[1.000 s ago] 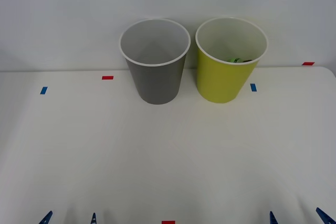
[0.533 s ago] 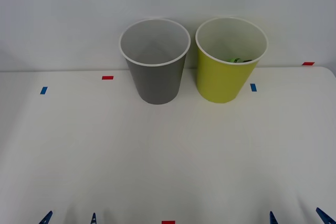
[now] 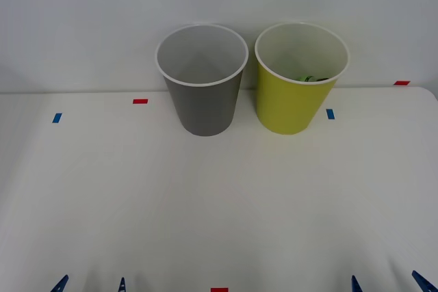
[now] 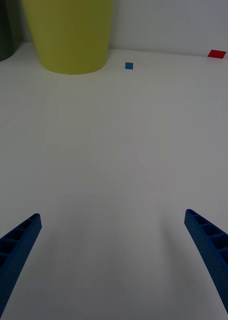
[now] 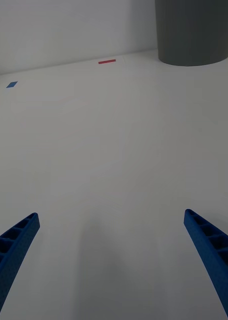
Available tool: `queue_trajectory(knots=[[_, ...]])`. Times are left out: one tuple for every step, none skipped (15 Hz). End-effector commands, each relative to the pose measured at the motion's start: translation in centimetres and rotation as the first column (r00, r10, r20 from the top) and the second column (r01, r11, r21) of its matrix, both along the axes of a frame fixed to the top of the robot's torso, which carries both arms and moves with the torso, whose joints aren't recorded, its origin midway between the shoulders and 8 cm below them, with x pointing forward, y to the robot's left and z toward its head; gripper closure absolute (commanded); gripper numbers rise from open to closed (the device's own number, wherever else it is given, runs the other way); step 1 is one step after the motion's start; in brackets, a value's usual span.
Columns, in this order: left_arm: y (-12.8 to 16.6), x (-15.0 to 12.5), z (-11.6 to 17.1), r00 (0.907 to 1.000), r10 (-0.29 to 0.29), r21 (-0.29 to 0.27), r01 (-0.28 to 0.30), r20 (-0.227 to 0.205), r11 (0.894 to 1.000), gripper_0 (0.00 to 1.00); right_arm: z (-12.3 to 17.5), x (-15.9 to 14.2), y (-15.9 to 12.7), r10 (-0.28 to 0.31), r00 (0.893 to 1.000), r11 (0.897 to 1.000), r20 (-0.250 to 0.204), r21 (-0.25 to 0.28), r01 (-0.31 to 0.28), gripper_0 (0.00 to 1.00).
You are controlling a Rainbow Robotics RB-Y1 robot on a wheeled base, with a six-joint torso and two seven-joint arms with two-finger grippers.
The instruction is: Put cans in the gray bin and PET bottles in the light green bin.
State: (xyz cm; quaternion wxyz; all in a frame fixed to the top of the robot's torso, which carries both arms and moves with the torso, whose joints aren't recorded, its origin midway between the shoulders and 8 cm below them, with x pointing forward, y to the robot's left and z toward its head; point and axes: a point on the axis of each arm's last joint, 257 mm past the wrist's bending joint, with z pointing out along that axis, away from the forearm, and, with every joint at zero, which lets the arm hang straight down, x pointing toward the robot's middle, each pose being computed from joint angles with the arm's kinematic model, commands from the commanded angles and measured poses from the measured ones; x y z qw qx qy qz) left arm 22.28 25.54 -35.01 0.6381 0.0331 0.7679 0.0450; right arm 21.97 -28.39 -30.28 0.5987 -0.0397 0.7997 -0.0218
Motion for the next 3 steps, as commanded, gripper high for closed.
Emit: queue_trajectory(knots=[[0.00, 0.00, 0.00, 1.0000, 0.000, 0.000, 0.000, 0.000, 1.000, 0.00, 0.00, 0.00, 0.00, 0.000, 1.000, 1.000, 0.000, 0.000, 0.000, 0.00], [0.00, 0.00, 0.00, 1.0000, 0.000, 0.000, 0.000, 0.000, 1.000, 0.00, 0.00, 0.00, 0.00, 0.000, 1.000, 1.000, 0.000, 0.000, 0.000, 0.00], [0.00, 0.00, 0.00, 1.0000, 0.000, 0.000, 0.000, 0.000, 1.000, 0.00, 0.00, 0.00, 0.00, 0.000, 1.000, 1.000, 0.000, 0.000, 0.000, 0.00]])
